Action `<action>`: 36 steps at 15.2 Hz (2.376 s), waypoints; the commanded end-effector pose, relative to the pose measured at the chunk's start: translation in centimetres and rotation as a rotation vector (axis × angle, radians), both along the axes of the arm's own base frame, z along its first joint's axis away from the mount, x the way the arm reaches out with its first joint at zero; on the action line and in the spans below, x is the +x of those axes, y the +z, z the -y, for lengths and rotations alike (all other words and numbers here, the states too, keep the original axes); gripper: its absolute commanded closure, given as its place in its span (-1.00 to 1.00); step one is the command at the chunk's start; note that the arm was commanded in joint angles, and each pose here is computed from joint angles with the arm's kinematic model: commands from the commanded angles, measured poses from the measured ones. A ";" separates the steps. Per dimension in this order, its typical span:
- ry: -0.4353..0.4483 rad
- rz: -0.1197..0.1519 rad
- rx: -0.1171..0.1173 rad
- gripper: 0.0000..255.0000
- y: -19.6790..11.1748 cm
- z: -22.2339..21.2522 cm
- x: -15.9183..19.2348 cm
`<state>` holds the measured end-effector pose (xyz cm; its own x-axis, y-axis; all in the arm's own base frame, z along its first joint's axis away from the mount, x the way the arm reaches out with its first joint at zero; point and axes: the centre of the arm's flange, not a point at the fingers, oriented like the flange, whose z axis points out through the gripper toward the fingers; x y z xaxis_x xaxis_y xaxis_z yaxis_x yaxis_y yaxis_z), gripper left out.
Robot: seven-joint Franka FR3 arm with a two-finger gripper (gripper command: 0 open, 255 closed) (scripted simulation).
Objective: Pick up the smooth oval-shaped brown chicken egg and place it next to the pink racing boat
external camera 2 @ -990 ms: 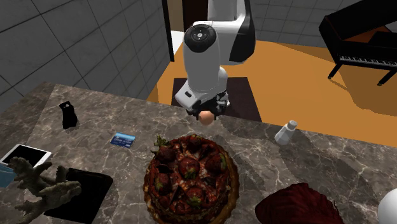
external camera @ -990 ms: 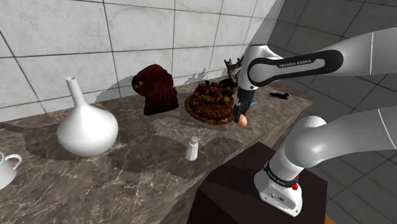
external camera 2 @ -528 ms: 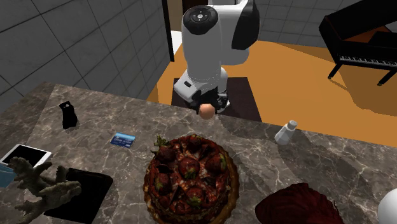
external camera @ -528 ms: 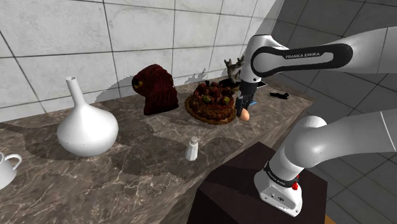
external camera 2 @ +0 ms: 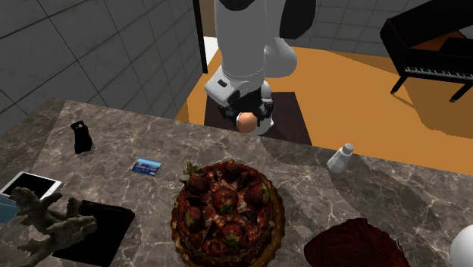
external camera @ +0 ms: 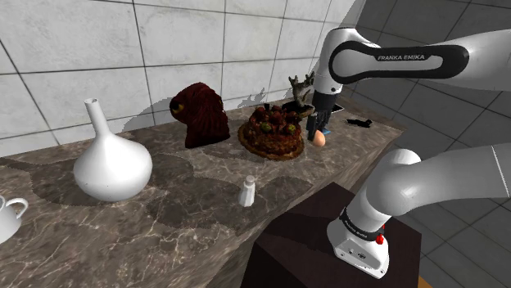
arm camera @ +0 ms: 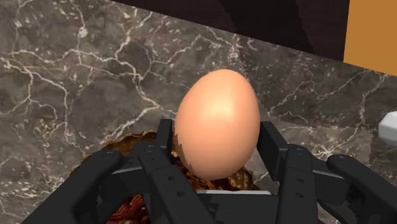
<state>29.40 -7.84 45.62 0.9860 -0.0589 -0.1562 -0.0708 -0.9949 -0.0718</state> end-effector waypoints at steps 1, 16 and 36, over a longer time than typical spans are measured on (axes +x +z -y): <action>0.000 0.000 0.000 1.00 0.6 0.0 0.0; 0.000 0.000 0.000 1.00 0.7 19.1 -5.4; 0.000 0.000 0.000 1.00 0.8 44.5 -12.7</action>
